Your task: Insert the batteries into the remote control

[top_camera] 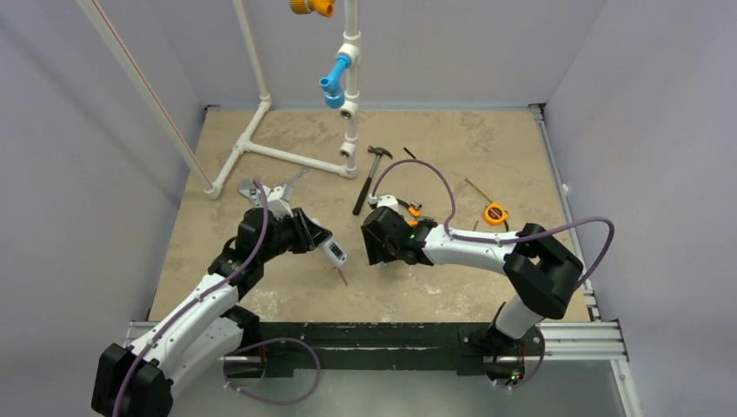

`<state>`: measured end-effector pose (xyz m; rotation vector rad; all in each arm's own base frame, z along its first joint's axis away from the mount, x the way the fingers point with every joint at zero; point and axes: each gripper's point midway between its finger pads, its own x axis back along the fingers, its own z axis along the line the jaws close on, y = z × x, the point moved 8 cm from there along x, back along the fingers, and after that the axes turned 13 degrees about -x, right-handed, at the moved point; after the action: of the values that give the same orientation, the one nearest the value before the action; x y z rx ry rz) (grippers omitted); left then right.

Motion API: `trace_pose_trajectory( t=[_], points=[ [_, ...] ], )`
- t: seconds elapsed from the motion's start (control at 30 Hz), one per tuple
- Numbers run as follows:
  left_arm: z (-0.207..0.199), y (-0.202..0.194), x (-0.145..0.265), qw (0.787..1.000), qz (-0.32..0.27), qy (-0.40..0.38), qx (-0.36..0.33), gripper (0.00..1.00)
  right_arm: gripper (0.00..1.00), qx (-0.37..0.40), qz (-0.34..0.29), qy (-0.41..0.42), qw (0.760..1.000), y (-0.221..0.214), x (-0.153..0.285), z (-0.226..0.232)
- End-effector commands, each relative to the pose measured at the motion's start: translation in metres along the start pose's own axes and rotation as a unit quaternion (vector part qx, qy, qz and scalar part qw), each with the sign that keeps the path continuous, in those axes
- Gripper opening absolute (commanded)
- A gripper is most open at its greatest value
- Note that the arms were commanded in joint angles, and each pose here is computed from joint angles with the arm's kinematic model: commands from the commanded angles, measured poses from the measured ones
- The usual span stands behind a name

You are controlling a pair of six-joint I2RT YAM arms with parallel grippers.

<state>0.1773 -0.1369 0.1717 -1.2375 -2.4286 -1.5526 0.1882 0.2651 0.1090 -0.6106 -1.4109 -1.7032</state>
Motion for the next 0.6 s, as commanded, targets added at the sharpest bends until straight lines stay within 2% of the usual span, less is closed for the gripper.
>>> trace_pose_trajectory(
  t=[0.0,0.37,0.57],
  points=[
    [-0.014,0.025,0.002,0.999,-0.040,-0.032,-0.017,0.00,0.59,-0.007,0.008,0.009,1.000,0.004,0.001,0.008],
    [-0.016,0.025,0.001,0.999,-0.031,-0.039,-0.008,0.00,0.56,0.020,0.039,-0.013,0.999,-0.010,-0.003,0.005],
    [-0.017,0.023,0.001,0.999,-0.030,-0.043,0.000,0.00,0.48,0.032,0.050,-0.017,0.998,-0.014,-0.004,0.006]
  ],
)
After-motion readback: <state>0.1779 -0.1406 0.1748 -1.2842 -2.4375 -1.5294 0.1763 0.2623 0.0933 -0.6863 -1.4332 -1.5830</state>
